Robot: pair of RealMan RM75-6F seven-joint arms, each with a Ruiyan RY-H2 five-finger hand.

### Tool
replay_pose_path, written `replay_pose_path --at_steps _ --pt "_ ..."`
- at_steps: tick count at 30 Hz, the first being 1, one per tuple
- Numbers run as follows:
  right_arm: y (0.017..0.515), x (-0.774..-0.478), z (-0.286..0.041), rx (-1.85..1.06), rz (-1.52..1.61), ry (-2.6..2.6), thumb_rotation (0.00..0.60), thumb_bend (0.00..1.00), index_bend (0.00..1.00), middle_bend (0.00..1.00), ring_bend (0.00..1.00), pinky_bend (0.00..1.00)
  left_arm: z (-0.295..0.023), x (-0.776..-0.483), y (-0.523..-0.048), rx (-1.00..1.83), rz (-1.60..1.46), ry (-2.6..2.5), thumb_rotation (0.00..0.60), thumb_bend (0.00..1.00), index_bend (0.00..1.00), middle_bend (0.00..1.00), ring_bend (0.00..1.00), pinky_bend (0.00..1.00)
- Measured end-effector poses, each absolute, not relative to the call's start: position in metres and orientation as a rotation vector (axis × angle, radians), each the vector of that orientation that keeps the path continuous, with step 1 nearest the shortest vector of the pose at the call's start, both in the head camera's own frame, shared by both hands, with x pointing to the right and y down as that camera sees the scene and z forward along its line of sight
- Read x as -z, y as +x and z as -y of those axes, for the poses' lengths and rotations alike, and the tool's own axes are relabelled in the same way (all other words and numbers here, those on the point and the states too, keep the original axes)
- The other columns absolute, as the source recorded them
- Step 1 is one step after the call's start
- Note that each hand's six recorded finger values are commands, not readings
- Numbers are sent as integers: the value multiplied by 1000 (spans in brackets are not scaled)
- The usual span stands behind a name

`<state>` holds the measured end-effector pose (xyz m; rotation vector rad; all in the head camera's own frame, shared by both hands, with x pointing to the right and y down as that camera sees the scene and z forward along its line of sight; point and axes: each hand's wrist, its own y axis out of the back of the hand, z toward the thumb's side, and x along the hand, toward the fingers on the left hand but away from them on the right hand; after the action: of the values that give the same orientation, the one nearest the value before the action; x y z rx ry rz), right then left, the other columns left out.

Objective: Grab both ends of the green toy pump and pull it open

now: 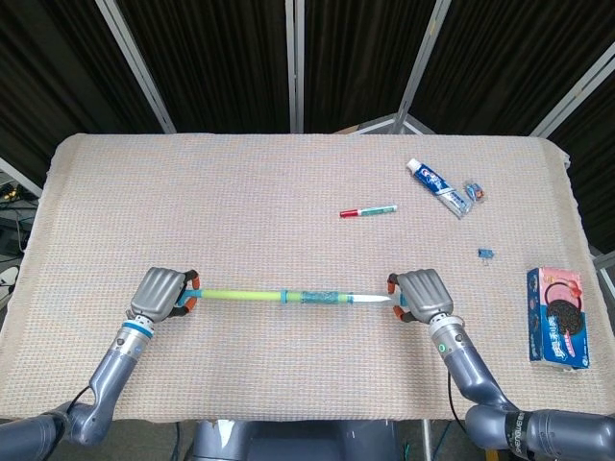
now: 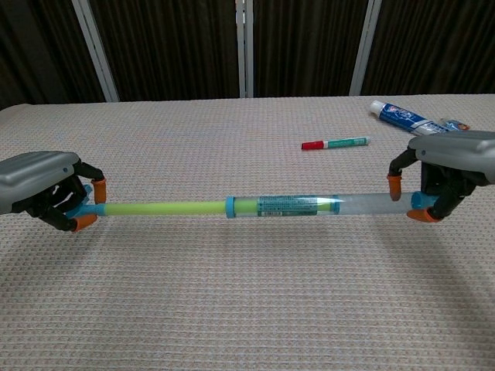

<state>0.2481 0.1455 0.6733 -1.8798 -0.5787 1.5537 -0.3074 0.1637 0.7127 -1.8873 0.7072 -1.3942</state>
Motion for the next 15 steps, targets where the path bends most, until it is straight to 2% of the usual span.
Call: replay_pose_path --at_steps 15 --pt "276 -665 -130 -1570 586 -1777 600 483 709 993 1000 1000 -158 -718 -339 1457 -741 -1856 600 435 750 834 812 997"
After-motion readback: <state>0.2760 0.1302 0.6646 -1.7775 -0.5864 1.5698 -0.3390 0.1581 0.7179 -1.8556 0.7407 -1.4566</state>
